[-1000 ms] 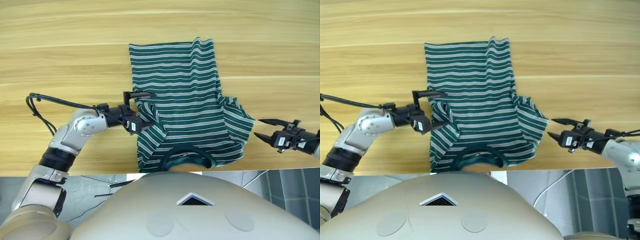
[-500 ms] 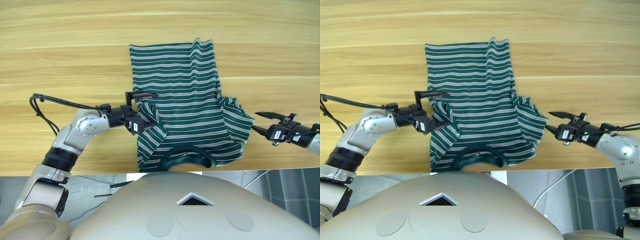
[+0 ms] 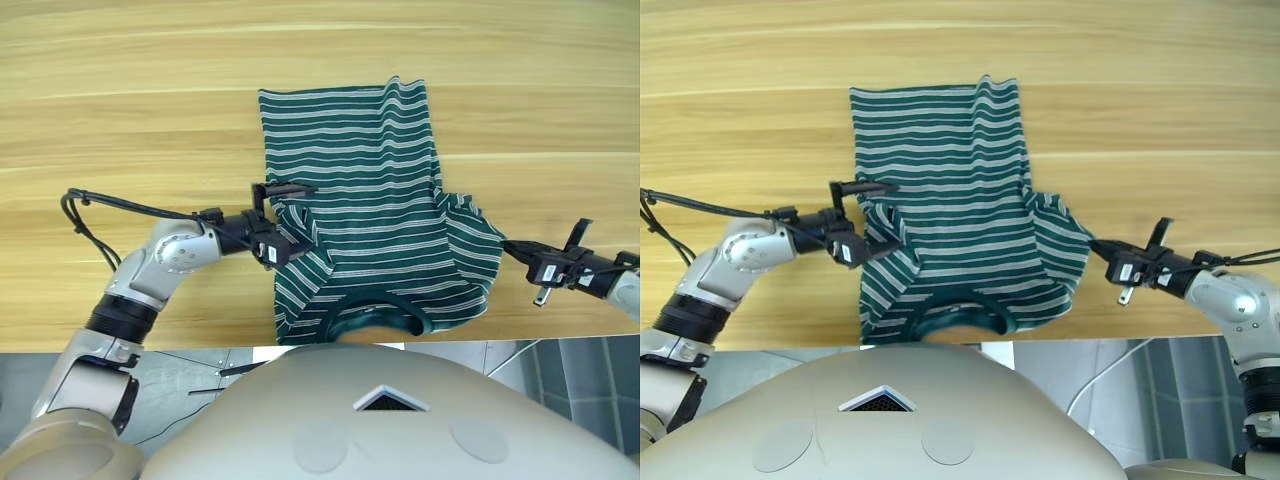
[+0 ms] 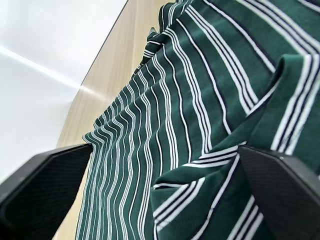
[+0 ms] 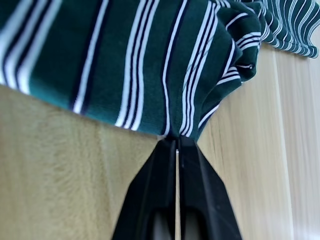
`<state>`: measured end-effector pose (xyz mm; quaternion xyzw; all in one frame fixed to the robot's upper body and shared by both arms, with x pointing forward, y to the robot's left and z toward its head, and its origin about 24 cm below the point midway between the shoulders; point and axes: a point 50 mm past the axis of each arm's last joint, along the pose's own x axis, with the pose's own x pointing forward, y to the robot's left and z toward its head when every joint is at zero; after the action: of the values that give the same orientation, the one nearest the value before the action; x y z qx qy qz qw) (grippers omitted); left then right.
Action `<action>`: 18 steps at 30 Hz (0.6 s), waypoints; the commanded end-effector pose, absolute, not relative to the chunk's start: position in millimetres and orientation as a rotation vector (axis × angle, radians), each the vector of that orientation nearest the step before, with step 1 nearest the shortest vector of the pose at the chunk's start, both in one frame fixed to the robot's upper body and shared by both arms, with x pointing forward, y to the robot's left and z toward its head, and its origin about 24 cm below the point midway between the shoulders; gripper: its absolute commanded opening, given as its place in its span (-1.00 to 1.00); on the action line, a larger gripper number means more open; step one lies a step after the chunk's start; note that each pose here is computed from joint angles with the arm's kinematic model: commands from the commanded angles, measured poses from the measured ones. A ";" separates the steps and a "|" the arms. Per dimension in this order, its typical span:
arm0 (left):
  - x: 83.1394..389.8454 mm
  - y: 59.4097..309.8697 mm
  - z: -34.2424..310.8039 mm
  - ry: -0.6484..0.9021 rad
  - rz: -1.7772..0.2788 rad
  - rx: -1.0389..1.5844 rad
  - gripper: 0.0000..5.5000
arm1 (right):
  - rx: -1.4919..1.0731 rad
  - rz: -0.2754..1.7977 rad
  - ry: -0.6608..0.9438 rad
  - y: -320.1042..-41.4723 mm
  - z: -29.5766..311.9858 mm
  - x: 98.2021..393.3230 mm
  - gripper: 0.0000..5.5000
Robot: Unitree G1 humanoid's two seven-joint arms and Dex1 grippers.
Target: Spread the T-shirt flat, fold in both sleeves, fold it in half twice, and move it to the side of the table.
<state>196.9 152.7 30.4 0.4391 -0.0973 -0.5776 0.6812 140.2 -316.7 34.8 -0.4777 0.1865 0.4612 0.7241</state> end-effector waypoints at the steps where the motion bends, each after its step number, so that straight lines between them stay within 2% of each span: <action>1: 198.6 151.3 31.3 -0.230 -1.300 1.000 0.96 | -1.007 1.073 0.452 -317.3 33.4 128.6 -0.99; 8: 199.2 150.2 30.1 -0.231 -1.298 0.995 0.96 | -0.913 1.059 0.234 -304.8 73.5 141.2 -0.99; 18: 198.7 147.7 28.9 -0.234 -1.300 0.987 0.96 | -0.917 1.054 0.147 -292.9 87.1 152.1 -0.99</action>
<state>197.4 150.2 29.4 0.4339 -0.1004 -0.5758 0.6856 149.0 -295.4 82.9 -0.4168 0.0739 0.4820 0.7672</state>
